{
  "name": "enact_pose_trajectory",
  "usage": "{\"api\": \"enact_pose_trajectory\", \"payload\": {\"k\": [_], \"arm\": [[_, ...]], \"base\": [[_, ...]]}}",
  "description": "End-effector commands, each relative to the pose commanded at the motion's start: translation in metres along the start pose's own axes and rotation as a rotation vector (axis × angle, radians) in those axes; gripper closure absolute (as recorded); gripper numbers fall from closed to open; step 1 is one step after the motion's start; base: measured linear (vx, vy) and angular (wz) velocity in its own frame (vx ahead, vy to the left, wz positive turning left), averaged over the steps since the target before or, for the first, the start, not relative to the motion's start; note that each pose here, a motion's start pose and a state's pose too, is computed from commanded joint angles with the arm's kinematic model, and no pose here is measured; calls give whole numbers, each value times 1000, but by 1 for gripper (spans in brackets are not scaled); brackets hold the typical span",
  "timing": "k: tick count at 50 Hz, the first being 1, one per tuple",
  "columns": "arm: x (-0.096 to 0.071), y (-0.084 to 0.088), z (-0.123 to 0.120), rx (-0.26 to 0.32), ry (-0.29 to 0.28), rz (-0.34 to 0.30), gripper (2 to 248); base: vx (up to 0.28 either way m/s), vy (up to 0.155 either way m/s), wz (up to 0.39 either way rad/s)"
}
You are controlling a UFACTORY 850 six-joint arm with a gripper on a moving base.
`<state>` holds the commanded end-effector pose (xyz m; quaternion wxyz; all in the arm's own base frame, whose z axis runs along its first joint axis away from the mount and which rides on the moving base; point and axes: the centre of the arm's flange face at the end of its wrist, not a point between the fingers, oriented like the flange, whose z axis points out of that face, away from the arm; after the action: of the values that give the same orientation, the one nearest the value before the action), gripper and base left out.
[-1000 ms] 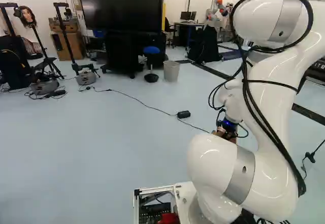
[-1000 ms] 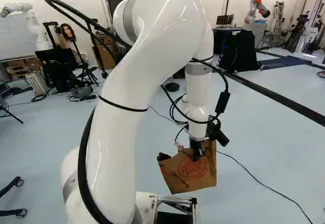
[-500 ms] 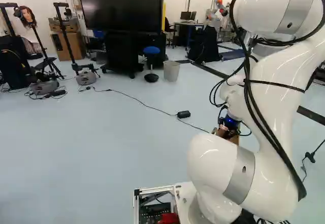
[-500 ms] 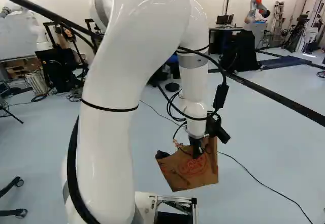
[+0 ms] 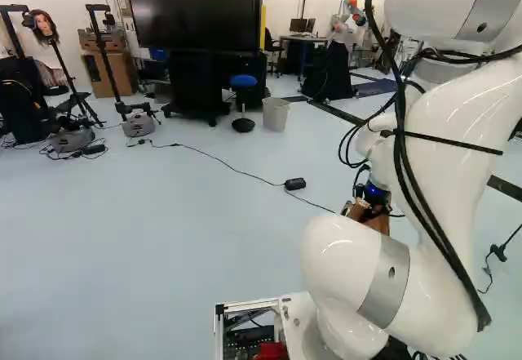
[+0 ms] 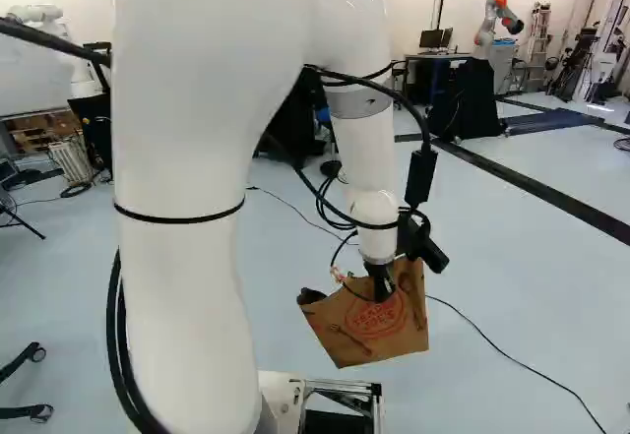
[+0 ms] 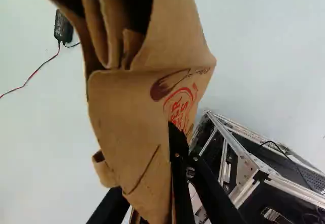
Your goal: Pick up the grocery bag from the ground
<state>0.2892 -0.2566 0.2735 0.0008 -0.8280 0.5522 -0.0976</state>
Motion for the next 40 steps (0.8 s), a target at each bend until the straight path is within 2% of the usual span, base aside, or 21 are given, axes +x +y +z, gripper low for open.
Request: {"api": "enact_pose_trajectory", "payload": {"k": [14,40], "arm": [[-6,4,-21,16,37,3,229],[-12,-3,-24,22,70,-39,229]], "base": [[0,0,0],[0,0,0]]}}
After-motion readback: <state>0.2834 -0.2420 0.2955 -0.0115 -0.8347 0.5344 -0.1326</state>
